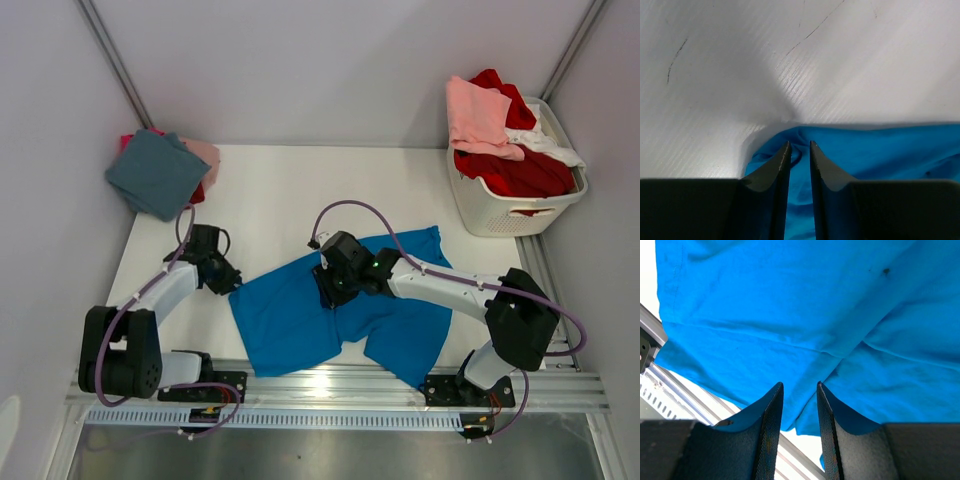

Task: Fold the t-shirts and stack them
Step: Fold the flattened tshirt in 1/3 of the way

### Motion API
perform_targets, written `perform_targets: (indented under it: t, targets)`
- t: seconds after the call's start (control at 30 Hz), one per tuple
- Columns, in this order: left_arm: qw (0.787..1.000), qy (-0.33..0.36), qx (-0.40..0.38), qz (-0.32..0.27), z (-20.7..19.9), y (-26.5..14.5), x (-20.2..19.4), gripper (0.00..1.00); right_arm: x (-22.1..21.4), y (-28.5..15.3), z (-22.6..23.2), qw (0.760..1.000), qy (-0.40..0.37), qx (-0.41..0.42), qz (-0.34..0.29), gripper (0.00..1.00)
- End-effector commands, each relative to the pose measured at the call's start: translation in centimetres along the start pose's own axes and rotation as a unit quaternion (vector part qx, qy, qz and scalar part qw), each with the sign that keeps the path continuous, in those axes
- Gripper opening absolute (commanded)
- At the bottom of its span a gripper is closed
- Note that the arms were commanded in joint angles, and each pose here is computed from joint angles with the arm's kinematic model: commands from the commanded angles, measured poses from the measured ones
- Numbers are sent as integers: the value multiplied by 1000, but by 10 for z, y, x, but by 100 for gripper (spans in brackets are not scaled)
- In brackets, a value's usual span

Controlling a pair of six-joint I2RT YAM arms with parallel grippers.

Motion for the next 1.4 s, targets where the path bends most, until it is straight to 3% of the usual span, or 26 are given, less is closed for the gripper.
perform_targets:
  t: [0.0,0.13,0.17,0.5,0.8,1.0,1.07,1.2,1.37]
  targets:
    - [1000,13,-8,-1,-6,0,-1,24,13,-6,6,1000,-2,5,-17,37]
    - [1000,20,-12,3,-8,1,-6,10,12,-6,6,1000,0,3,-17,36]
    - [1000,20,-8,6,-6,2,-8,1,12,-6,5,1000,1,3,-17,36]
    - [995,-13,78,-56,20,-16,11,0,6,-5,2,1000,4,-1,-11,36]
    - [984,-93,108,-108,53,-25,33,0,-1,-4,-1,1000,7,-4,-4,36]
    - [988,-79,98,-84,48,-18,31,1,-3,-4,-2,1000,5,-6,-4,36]
    - [990,-70,95,-79,46,-17,30,6,-3,-3,-2,1000,4,-7,-2,36]
    - [988,-70,58,-124,36,-34,42,21,-5,-1,-5,1000,5,-11,1,36]
    - [977,-25,-85,-191,-6,-73,47,38,0,-3,-7,1000,-5,-18,-12,36]
Point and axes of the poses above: each gripper's point midway between its finger pads, its own y axis out along the fingers, its own z axis along the line the jaws close on, x = y × z, the point moved 3 cm from there along -y, back along the fingers, and after that the axes turned 10 degrees about y, right-handed, at the moved point
